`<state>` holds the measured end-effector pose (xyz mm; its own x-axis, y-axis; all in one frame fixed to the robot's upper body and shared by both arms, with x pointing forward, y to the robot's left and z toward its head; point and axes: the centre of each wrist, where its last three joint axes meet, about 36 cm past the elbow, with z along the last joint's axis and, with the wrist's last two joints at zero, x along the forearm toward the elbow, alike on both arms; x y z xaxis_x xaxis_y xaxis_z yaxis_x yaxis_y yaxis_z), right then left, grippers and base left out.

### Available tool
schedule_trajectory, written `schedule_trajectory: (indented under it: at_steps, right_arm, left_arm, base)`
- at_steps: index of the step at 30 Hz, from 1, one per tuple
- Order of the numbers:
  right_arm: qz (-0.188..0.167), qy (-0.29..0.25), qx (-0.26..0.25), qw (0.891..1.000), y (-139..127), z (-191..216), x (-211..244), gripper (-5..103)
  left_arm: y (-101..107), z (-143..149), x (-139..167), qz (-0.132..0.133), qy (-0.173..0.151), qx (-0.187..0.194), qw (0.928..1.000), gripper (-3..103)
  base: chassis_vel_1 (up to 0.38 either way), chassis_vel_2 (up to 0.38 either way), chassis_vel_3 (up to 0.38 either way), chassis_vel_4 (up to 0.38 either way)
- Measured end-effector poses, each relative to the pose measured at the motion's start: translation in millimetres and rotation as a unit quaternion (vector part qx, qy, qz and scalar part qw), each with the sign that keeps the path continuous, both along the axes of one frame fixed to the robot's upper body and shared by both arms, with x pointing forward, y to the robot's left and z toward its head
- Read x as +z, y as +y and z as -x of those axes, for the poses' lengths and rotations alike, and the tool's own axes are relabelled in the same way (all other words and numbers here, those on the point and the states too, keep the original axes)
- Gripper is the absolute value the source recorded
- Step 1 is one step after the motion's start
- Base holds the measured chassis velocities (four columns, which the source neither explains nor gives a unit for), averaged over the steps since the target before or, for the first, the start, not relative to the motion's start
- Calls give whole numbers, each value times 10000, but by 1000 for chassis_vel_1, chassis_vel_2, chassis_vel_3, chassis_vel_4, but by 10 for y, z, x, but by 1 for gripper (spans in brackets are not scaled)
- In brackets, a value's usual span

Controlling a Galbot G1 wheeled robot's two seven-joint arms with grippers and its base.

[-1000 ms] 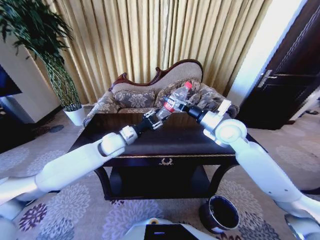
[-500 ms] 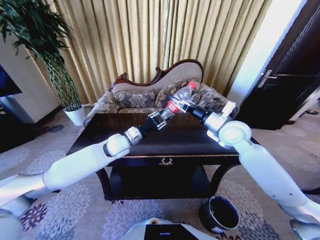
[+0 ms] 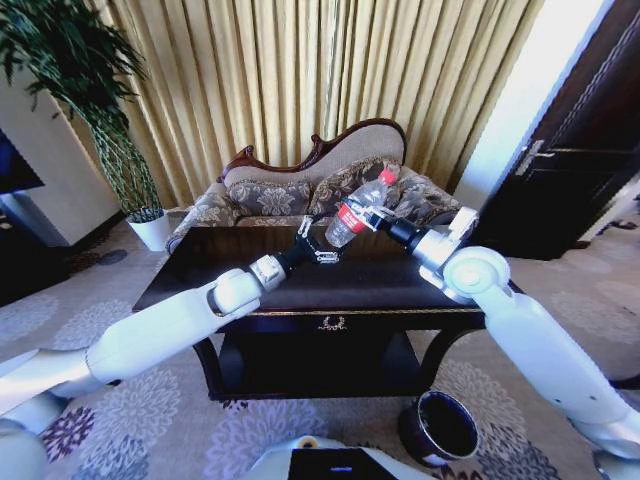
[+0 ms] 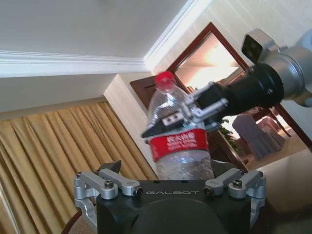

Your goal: Move to the front of the table and place the trash on the table into the trash bin.

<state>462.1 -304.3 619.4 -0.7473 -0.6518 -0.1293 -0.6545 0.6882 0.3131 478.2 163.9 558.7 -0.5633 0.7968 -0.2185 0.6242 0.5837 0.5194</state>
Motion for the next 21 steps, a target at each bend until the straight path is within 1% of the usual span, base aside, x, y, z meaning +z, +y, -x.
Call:
schedule_trajectory:
  at_steps: [1, 2, 3, 4, 5, 6, 7, 8, 9, 10, 11, 12, 13, 14, 15, 16, 17, 18, 19, 20, 21]
  right_arm:
    - [0, 0, 0, 10000, 0, 0, 0, 21]
    - [136, -36, -193, 9997, -82, -10, -28, 21]
    - [136, -36, -193, 9997, -82, -10, -28, 21]
    - [303, -89, -368, 9988, -153, -13, -54, 21]
    - [565, -194, -614, 9963, -278, -5, -112, 21]
    - [720, -251, -763, 9942, -363, 20, -150, 21]
    - [804, -286, -873, 9925, -423, 42, -162, 21]
    - [892, -326, -1052, 9899, -519, 91, -183, 21]
    - [892, -326, -1052, 9899, -519, 91, -183, 21]
    - [935, -340, -1166, 9882, -578, 129, -201, 21]
    - [980, -360, -1342, 9854, -641, 175, -216, 21]
    - [980, -360, -1342, 9854, -641, 175, -216, 21]
    - [976, -366, -1516, 9829, -681, 205, -234, 21]
    - [938, -356, -1707, 9802, -707, 233, -263, 21]
    - [938, -356, -1707, 9802, -707, 233, -263, 21]
    - [927, -344, -1839, 9780, -715, 250, -285, 21]
    - [945, -319, -1995, 9748, -717, 274, -320, 21]
    - [945, -319, -1995, 9748, -717, 274, -320, 21]
    - [1025, -283, -2115, 9716, -714, 306, -368, 21]
    - [1178, -221, -2226, 9675, -699, 351, -422, 21]
    - [1178, -221, -2226, 9675, -699, 351, -422, 21]
  left_arm:
    - [0, 0, 0, 0, 0, 0, 10000, 99]
    - [41, 17, 34, 109, 60, 52, 9999, 100]
    - [41, 17, 34, 109, 60, 52, 9999, 100]
    - [90, 25, 65, 187, 89, 114, 9997, 100]
    - [184, 30, 108, 286, 123, 241, 9992, 100]
    - [244, 36, 130, 345, 154, 352, 9987, 100]
    - [299, 42, 144, 400, 196, 485, 9978, 100]
    - [400, 58, 171, 525, 299, 762, 9953, 100]
    - [400, 58, 171, 525, 299, 762, 9953, 100]
    - [481, 68, 187, 605, 402, 994, 9924, 100]
    - [610, 85, 224, 688, 581, 1356, 9867, 100]
    - [610, 85, 224, 688, 581, 1356, 9867, 100]
    - [713, 98, 261, 764, 709, 1641, 9809, 100]
    - [843, 124, 311, 923, 845, 2020, 9714, 100]
    - [843, 124, 311, 923, 845, 2020, 9714, 100]
    - [944, 147, 352, 1025, 928, 2286, 9636, 100]
    - [1095, 197, 385, 1144, 1035, 2607, 9530, 100]
    - [1095, 197, 385, 1144, 1035, 2607, 9530, 100]
    - [1254, 251, 384, 1215, 1112, 2911, 9424, 100]
    - [1394, 315, 373, 1270, 1184, 3170, 9324, 100]
    - [1394, 315, 373, 1270, 1184, 3170, 9324, 100]
  base:
    - [0, 0, 0, 0]
    - [0, 0, 0, 0]
    - [0, 0, 0, 0]
    - [0, 0, 0, 0]
    - [0, 0, 0, 0]
    - [0, 0, 0, 0]
    - [0, 0, 0, 0]
    - [0, 0, 0, 0]
    - [0, 0, 0, 0]
    - [0, 0, 0, 0]
    - [0, 0, 0, 0]
    - [0, 0, 0, 0]
    - [0, 0, 0, 0]
    - [0, 0, 0, 0]
    - [0, 0, 0, 0]
    - [0, 0, 0, 0]
    - [0, 0, 0, 0]
    - [0, 0, 0, 0]
    - [0, 0, 0, 0]
    - [0, 0, 0, 0]
    - [0, 0, 0, 0]
